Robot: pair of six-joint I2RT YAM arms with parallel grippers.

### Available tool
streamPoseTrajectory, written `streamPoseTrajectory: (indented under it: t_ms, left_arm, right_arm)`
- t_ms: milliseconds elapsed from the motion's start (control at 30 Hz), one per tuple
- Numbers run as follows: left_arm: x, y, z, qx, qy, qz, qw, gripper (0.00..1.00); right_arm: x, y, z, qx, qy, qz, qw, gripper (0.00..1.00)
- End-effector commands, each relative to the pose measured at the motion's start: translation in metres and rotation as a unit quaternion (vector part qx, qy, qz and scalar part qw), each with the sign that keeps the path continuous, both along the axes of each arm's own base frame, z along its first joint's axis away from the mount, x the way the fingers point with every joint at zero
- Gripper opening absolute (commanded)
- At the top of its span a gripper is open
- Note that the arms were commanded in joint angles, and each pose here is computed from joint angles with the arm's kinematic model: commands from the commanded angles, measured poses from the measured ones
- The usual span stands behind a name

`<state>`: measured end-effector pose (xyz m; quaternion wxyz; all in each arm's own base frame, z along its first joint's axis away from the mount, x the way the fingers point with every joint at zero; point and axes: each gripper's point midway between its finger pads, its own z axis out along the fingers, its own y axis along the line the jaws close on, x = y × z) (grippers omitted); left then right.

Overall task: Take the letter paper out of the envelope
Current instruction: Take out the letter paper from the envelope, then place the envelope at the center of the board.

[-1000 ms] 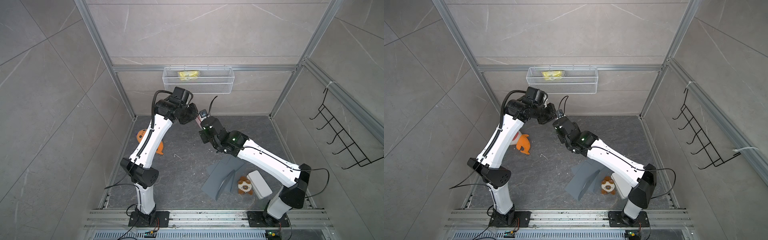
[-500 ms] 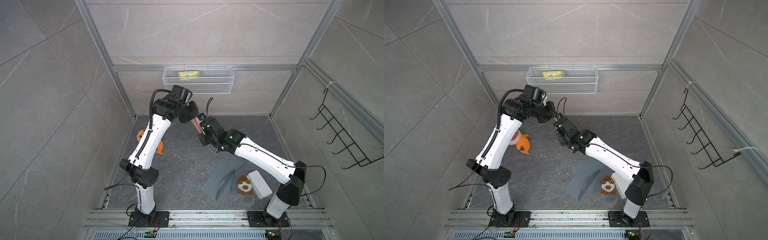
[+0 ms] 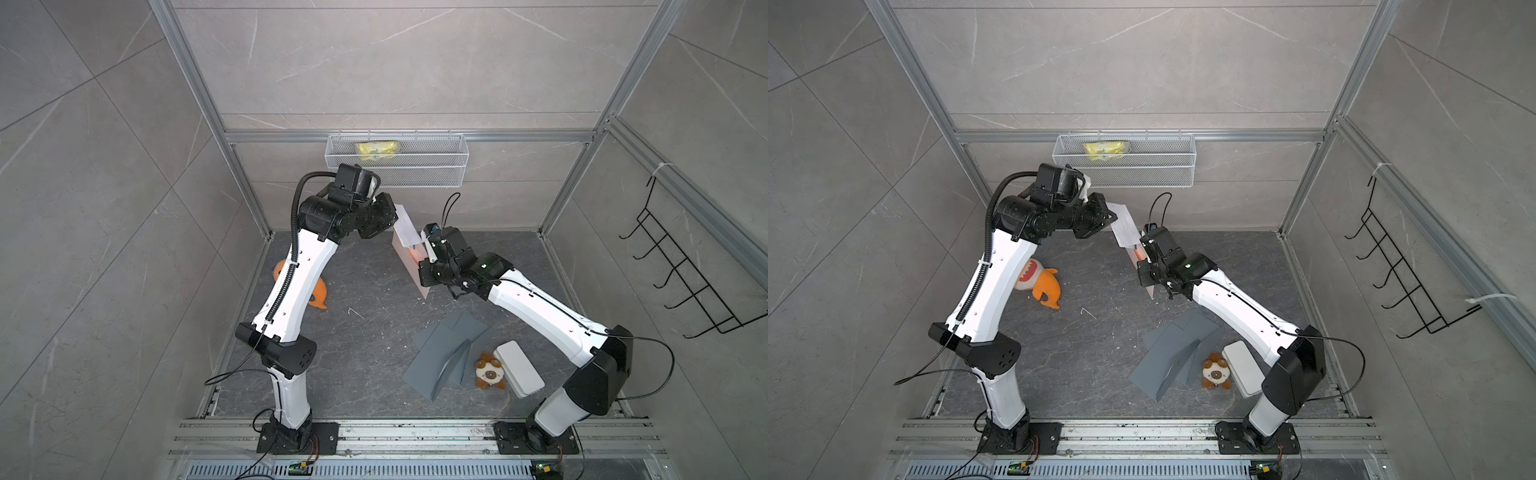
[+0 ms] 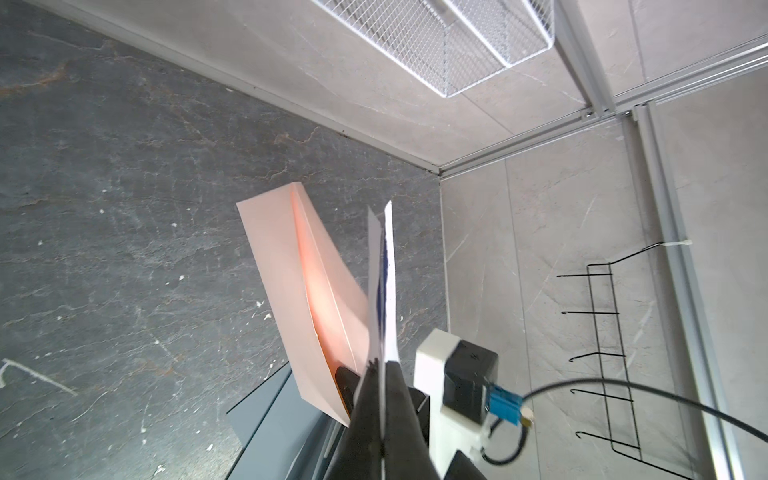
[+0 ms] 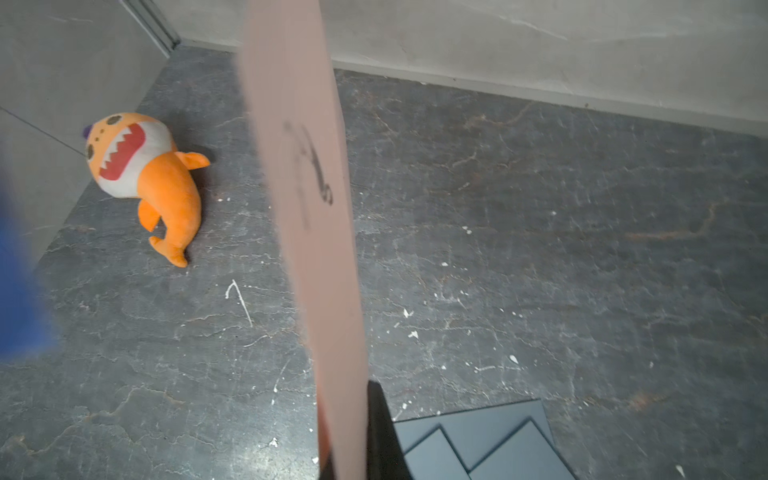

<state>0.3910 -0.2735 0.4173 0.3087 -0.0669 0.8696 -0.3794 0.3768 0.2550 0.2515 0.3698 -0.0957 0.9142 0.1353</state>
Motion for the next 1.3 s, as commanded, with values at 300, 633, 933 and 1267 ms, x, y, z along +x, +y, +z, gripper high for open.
streamPoseTrajectory:
  t_ms: [300,633,933,1267]
  left_arm:
    - [-0.023,-0.026,0.017,-0.104,-0.049,-0.081,0.99,0.0]
    - [-0.032,-0.036,-0.023,-0.133,-0.019,-0.102,0.986,0.0]
    - [-0.035,-0.043,-0.046,-0.123,-0.002,-0.111,0.986,0.0]
    - [-0.036,-0.044,-0.057,-0.117,0.004,-0.109,0.987,0.0]
  right_arm:
    - [0.031,-0.134,-0.009,0.349,0.01,-0.32,0.881,0.0]
    - [0.014,-0.252,-0.089,0.479,-0.018,-0.536,0.695,0.0]
    - [0.01,-0.275,-0.158,0.499,0.002,-0.6,0.625,0.0]
    - [-0.012,-0.282,-0.203,0.477,0.032,-0.656,0.585,0.08]
